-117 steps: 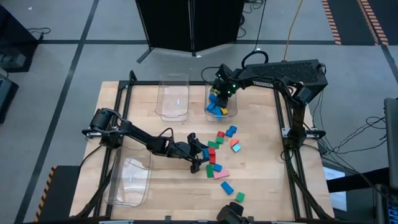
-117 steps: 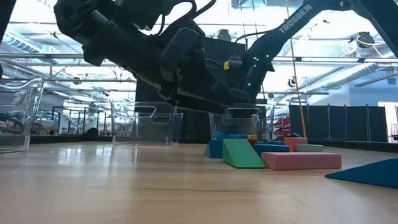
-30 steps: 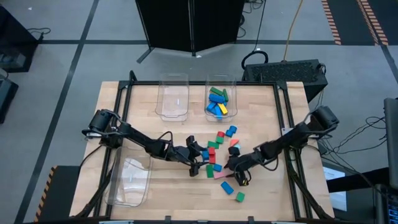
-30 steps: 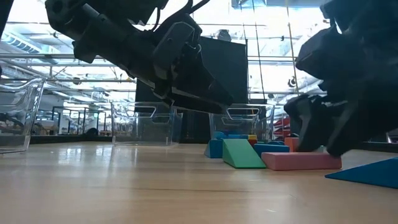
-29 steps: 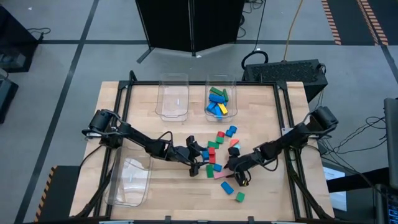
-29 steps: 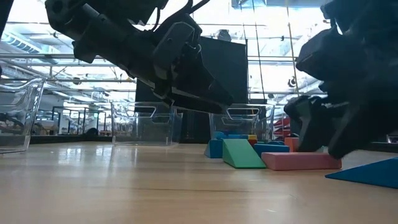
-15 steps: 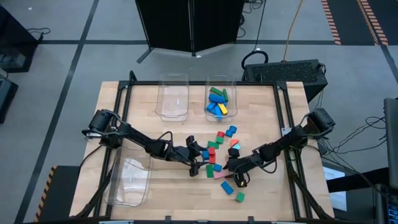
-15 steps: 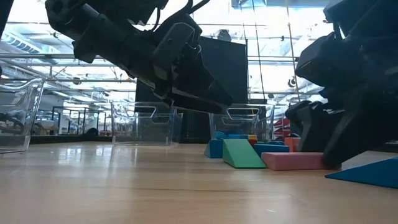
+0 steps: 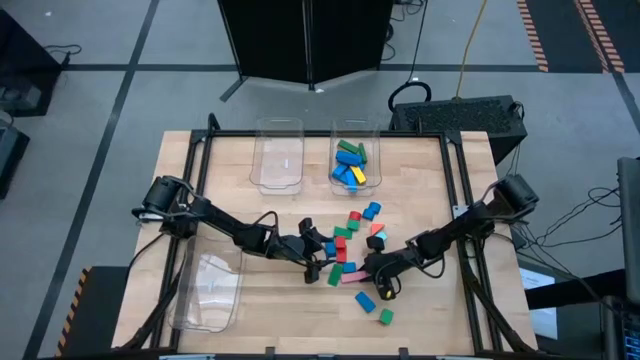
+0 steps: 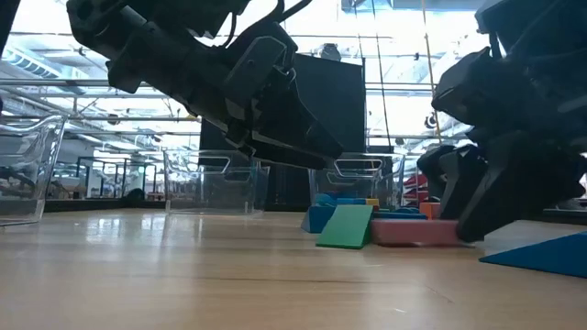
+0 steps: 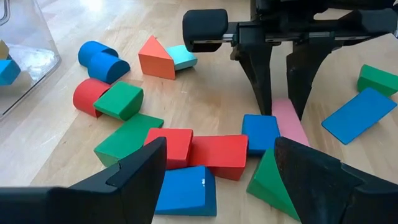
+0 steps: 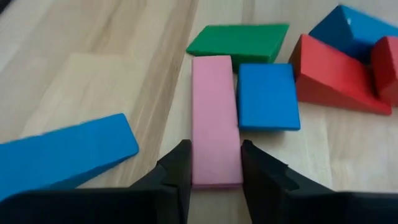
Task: Sort blocks by size
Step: Put the pink rectangular block into the top right transparent bin, then put the orange triangular block into the bottom transparent bin
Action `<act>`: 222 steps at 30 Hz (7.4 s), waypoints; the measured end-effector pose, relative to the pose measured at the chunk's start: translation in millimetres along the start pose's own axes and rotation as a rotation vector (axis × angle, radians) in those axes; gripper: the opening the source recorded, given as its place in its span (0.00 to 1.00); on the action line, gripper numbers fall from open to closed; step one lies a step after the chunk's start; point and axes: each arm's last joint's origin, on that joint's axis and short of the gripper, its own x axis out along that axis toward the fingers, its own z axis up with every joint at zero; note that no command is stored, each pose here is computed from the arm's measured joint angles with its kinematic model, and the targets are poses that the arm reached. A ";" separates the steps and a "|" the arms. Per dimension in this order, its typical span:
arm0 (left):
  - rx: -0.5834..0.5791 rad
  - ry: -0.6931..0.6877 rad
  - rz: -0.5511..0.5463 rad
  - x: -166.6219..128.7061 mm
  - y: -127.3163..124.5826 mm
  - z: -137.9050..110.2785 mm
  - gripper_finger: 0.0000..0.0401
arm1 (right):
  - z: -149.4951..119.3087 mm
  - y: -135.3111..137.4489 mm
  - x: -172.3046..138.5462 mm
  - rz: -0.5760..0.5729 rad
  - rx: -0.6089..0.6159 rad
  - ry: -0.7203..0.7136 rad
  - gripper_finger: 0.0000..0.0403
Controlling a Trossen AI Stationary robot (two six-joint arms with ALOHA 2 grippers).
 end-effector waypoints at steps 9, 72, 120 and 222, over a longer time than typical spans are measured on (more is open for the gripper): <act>0.000 0.000 0.000 0.0 0.0 0.0 0.74 | 13.1 2.0 -13.5 0.018 -0.030 -0.060 0.25; 0.010 0.018 0.023 0.7 3.5 -1.4 0.74 | 107.7 -153.0 -122.6 -0.330 0.105 -0.240 0.26; 0.010 0.042 0.034 1.2 6.0 -3.4 0.74 | 80.0 -323.4 -100.7 -0.376 0.414 0.188 0.26; 0.012 0.009 0.154 0.9 9.5 -2.3 0.74 | 38.4 -88.4 -154.6 -0.066 0.277 -0.089 0.03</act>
